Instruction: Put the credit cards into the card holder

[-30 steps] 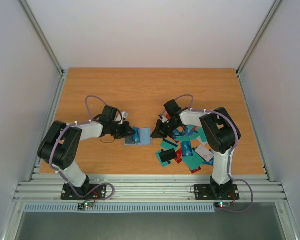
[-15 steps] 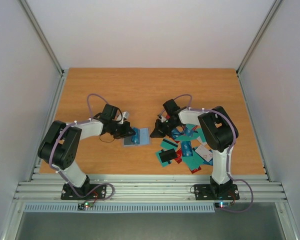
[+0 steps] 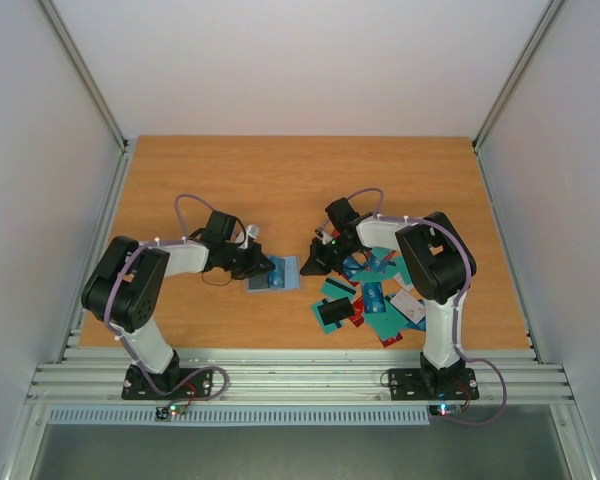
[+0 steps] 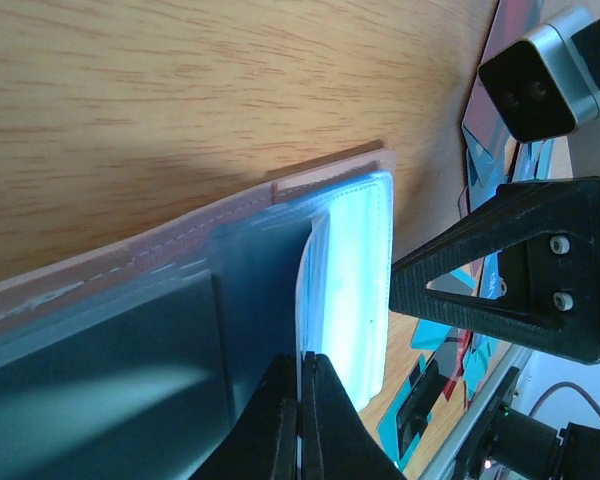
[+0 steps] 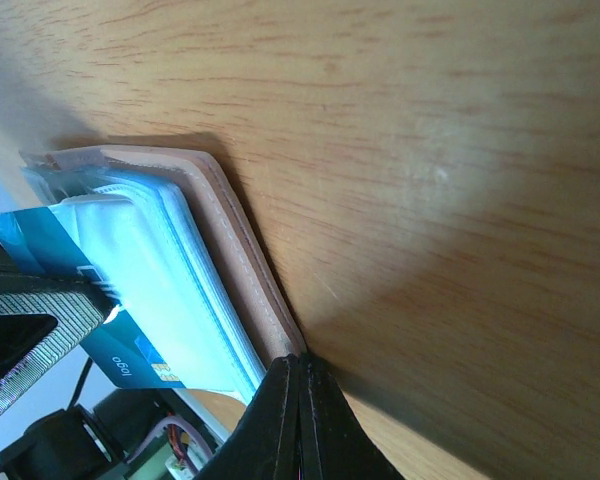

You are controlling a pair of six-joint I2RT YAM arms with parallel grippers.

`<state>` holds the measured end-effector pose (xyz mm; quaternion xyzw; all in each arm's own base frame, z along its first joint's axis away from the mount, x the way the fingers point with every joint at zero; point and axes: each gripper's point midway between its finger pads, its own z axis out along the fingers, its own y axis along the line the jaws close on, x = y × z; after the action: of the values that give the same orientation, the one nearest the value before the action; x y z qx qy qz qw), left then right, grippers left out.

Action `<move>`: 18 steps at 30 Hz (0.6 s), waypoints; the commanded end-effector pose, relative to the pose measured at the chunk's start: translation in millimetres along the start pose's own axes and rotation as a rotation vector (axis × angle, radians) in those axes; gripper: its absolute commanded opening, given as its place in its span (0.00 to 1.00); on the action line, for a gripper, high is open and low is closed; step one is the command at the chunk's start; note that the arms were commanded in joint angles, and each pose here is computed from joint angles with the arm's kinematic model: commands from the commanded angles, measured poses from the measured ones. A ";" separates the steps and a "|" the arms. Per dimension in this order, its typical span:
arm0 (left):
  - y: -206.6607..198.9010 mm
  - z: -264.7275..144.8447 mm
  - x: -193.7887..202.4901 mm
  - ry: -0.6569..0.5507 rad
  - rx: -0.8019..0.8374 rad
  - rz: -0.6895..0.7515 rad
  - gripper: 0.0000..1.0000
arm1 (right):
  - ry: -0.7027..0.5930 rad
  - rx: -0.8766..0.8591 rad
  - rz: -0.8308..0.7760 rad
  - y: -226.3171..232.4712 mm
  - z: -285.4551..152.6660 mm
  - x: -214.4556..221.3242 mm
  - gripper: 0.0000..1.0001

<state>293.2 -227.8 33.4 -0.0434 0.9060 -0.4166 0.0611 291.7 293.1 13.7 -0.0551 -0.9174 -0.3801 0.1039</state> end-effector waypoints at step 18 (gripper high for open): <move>14.6 -11.3 8.2 0.050 -0.170 -0.043 0.35 | -0.031 0.237 0.150 -71.8 20.6 1.6 0.01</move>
<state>287.5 -220.8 27.2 -0.0668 0.9232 -0.3774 0.0294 292.0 293.4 13.8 -0.0683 -0.9163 -0.3792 0.1091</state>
